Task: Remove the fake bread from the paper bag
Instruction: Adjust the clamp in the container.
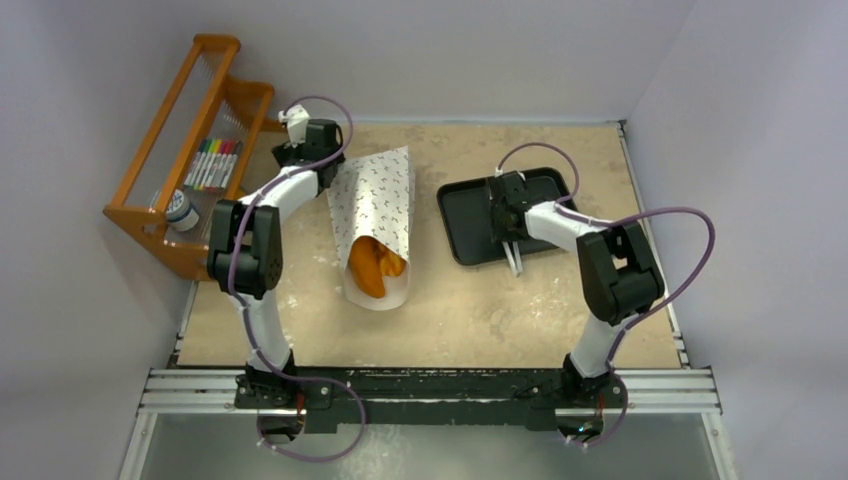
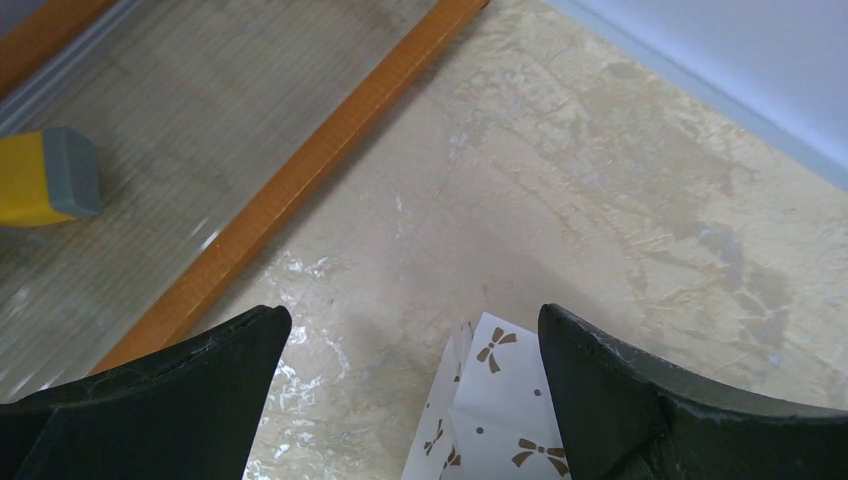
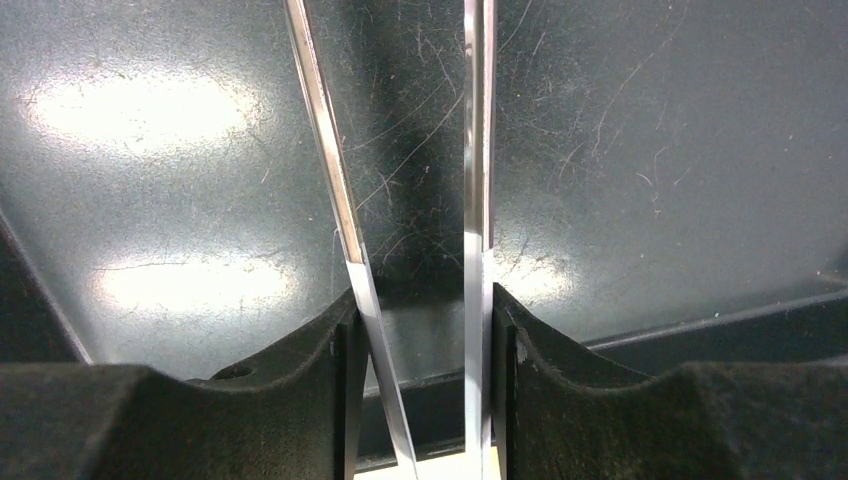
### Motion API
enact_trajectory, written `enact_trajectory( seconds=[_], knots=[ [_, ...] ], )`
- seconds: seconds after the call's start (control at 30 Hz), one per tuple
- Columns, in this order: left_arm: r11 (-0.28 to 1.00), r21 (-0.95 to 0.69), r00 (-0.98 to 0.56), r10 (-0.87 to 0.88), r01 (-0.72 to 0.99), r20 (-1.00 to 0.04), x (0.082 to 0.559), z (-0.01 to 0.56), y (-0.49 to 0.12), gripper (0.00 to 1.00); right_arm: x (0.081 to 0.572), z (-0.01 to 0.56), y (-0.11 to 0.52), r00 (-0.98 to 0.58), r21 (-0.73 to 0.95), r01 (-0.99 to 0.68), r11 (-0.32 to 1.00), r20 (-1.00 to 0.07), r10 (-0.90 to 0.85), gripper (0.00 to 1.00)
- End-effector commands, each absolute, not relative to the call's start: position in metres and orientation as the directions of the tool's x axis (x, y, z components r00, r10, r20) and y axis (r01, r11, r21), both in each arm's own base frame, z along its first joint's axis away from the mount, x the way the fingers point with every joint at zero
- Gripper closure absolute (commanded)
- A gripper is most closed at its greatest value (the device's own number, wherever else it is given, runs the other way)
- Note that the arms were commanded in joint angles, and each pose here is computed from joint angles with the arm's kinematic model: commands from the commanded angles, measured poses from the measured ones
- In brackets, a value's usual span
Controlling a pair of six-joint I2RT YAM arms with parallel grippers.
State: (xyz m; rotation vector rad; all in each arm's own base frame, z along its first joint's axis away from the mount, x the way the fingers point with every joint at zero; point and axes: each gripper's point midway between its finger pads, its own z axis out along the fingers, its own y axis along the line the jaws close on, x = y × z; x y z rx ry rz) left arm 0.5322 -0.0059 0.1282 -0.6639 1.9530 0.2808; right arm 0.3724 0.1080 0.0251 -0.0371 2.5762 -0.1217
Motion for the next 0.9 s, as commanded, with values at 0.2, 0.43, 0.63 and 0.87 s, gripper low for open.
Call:
enact_trajectory(
  seconds=[0.2,0.43,0.63,0.87],
  knots=[
    [0.808,-0.069,-0.346,-0.326,-0.585,-0.880,0.530,0.116,-0.002,0.00,0.414,0.038,0.104,-0.810,-0.086,0.008,0.996,-0.585,-0.044,0.57],
    [0.803,-0.038,-0.383,-0.324,-0.595,-0.865,0.513,0.100,0.001,0.01,0.428,0.034,0.102,-0.809,-0.084,0.010,0.996,-0.587,-0.041,0.57],
    [0.791,-0.011,-0.398,-0.319,-0.612,-0.860,0.501,0.096,0.007,0.00,0.433,0.033,0.099,-0.808,-0.100,0.019,0.995,-0.587,-0.044,0.43],
    [0.782,0.013,-0.405,-0.308,-0.623,-0.861,0.496,0.097,0.011,0.00,0.441,0.096,0.098,-0.701,-0.122,0.045,0.992,-0.711,-0.056,0.20]
  ],
)
